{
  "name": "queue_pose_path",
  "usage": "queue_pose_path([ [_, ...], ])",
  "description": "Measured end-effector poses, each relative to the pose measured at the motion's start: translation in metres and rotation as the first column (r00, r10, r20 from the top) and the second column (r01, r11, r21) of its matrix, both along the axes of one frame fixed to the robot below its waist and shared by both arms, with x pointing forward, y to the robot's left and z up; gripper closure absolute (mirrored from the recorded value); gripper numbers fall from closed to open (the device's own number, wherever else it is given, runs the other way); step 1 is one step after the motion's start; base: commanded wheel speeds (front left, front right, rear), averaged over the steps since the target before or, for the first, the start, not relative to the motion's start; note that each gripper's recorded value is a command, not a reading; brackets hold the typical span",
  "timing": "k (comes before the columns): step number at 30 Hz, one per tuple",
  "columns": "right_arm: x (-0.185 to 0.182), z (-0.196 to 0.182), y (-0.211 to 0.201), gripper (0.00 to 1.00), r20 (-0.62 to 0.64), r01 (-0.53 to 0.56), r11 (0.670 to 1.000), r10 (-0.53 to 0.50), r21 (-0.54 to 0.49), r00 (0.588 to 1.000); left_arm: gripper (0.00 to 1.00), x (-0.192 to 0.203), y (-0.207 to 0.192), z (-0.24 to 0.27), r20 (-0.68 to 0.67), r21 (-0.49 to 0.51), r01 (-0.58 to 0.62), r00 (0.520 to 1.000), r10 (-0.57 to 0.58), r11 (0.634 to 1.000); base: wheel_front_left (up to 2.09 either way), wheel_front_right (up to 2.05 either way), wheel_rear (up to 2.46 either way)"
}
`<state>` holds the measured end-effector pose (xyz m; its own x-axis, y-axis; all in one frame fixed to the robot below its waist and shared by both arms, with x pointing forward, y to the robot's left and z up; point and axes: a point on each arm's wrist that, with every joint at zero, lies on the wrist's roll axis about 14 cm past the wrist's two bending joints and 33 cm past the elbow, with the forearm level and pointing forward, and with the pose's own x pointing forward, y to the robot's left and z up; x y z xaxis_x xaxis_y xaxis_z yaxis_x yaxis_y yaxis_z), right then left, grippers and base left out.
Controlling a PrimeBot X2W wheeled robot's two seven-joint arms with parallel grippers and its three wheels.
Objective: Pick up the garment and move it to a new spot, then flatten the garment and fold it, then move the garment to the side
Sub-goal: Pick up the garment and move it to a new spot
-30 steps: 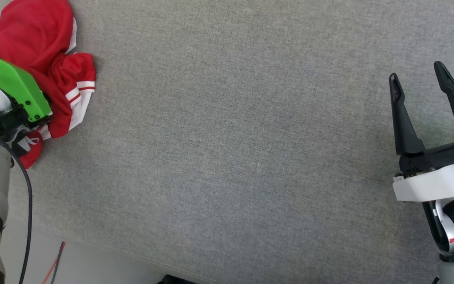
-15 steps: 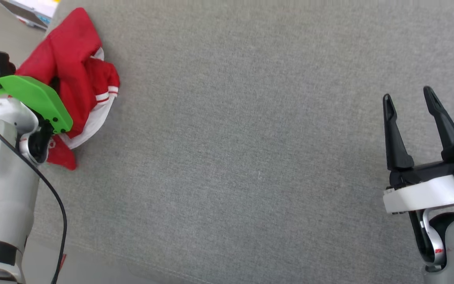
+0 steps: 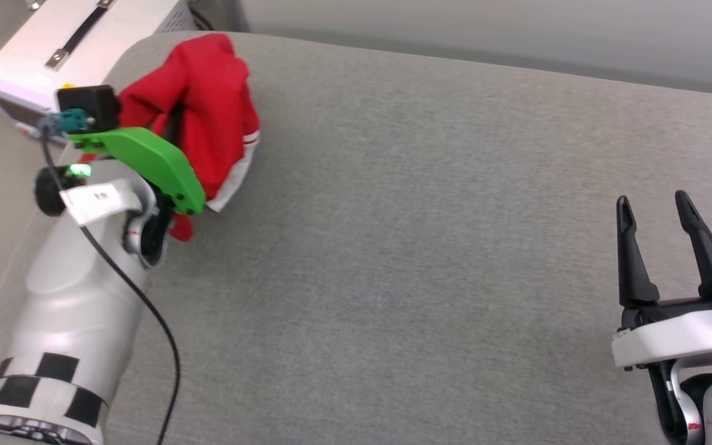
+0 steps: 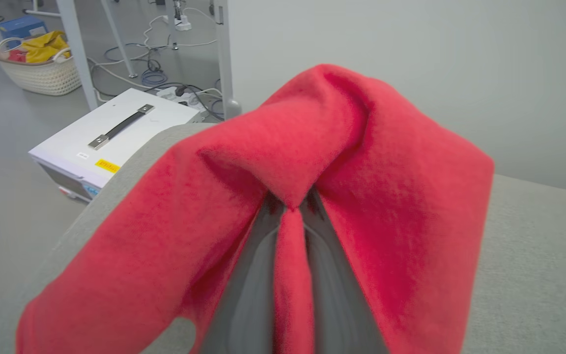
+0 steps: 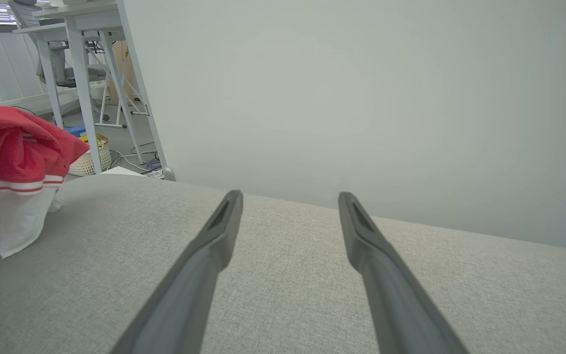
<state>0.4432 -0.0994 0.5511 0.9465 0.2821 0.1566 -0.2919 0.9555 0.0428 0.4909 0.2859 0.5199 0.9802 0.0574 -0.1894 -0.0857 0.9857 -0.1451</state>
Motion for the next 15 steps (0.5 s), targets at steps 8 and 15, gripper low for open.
queue_pose_path([
  [8, -0.023, 0.008, -0.058, 0.0, 0.012, 0.152, 0.988, -0.153, 0.03, 0.988, 1.0, 0.016, -0.126, 0.0, 0.074, -0.091, 0.283, 0.958, -0.277, 0.955, 0.0, 0.0, 0.0],
  [15, -0.048, 0.009, -0.109, 0.0, 0.012, 0.293, 0.955, -0.294, 0.047, 0.956, 1.0, -0.024, -0.261, -0.039, 0.026, -0.186, 0.565, 0.821, -0.571, 0.804, 0.0, 0.0, 0.0],
])
